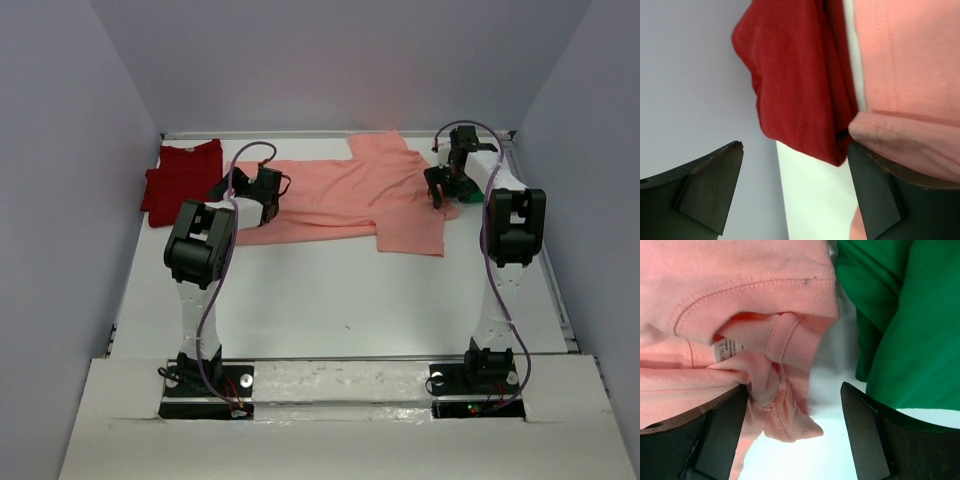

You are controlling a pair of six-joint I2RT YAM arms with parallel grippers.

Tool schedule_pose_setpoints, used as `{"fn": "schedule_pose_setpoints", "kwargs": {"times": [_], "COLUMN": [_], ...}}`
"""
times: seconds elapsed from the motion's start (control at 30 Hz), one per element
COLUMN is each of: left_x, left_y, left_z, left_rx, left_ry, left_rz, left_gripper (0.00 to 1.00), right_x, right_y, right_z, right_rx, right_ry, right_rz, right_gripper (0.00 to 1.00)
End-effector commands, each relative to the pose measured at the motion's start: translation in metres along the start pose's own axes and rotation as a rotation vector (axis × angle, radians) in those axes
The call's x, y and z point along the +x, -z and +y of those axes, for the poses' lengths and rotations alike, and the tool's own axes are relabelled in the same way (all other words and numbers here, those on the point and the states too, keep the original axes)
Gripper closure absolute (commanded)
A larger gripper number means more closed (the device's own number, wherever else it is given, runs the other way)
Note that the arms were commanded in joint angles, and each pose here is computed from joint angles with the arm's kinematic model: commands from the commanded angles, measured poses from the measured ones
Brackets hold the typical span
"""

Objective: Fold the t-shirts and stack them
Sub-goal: Fold the flattened tshirt in 1/3 of the way

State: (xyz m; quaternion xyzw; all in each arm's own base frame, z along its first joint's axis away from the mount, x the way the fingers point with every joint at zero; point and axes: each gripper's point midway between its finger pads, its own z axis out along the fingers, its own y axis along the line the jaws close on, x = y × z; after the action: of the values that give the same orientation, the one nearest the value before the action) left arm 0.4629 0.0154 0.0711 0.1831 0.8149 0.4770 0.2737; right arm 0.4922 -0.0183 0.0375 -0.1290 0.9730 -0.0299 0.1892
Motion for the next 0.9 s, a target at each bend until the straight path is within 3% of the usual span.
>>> {"fn": "schedule_pose_setpoints", "kwargs": {"times": [0.0, 0.2, 0.27, 0.3, 0.33, 0.37, 0.4, 0.43, 0.6, 0.87], "left_x": [-0.014, -0.026, -0.035, -0.042, -0.044, -0.053, -0.053, -0.052, -0.023, 0.000], "left_y": [0.015, 0.046, 0.058, 0.061, 0.066, 0.076, 0.086, 0.090, 0.104, 0.120], "left_z": [0.058, 0.125, 0.141, 0.137, 0.102, 0.119, 0.101, 0.101, 0.093, 0.084], "left_rx": [-0.159, -0.247, -0.176, -0.090, 0.156, 0.223, 0.381, 0.429, 0.524, 0.578], "left_ry": [0.062, 0.148, 0.191, 0.213, 0.207, 0.285, 0.275, 0.298, 0.341, 0.365], "left_rz": [-0.028, -0.087, -0.147, -0.178, -0.213, -0.256, -0.276, -0.278, -0.226, -0.220], "left_gripper": [0.02, 0.01, 0.01, 0.01, 0.01, 0.01, 0.01, 0.01, 0.01, 0.01], "right_x": [-0.022, -0.042, -0.042, -0.041, -0.042, -0.040, -0.027, -0.020, 0.032, 0.122], "right_y": [0.045, 0.093, 0.106, 0.112, 0.128, 0.134, 0.135, 0.138, 0.168, 0.138], "right_z": [-0.009, -0.009, -0.005, -0.004, -0.004, -0.001, 0.004, 0.006, 0.027, 0.071], "right_rx": [0.032, 0.031, 0.013, 0.009, 0.015, 0.000, -0.017, -0.025, -0.077, -0.238], "right_ry": [0.012, 0.015, 0.022, 0.028, 0.038, 0.046, 0.067, 0.069, 0.093, 0.089], "right_rz": [-0.094, -0.200, -0.221, -0.230, -0.256, -0.263, -0.226, -0.211, -0.176, -0.007], "right_gripper": [0.20, 0.19, 0.19, 0.19, 0.19, 0.19, 0.18, 0.18, 0.18, 0.23]}}
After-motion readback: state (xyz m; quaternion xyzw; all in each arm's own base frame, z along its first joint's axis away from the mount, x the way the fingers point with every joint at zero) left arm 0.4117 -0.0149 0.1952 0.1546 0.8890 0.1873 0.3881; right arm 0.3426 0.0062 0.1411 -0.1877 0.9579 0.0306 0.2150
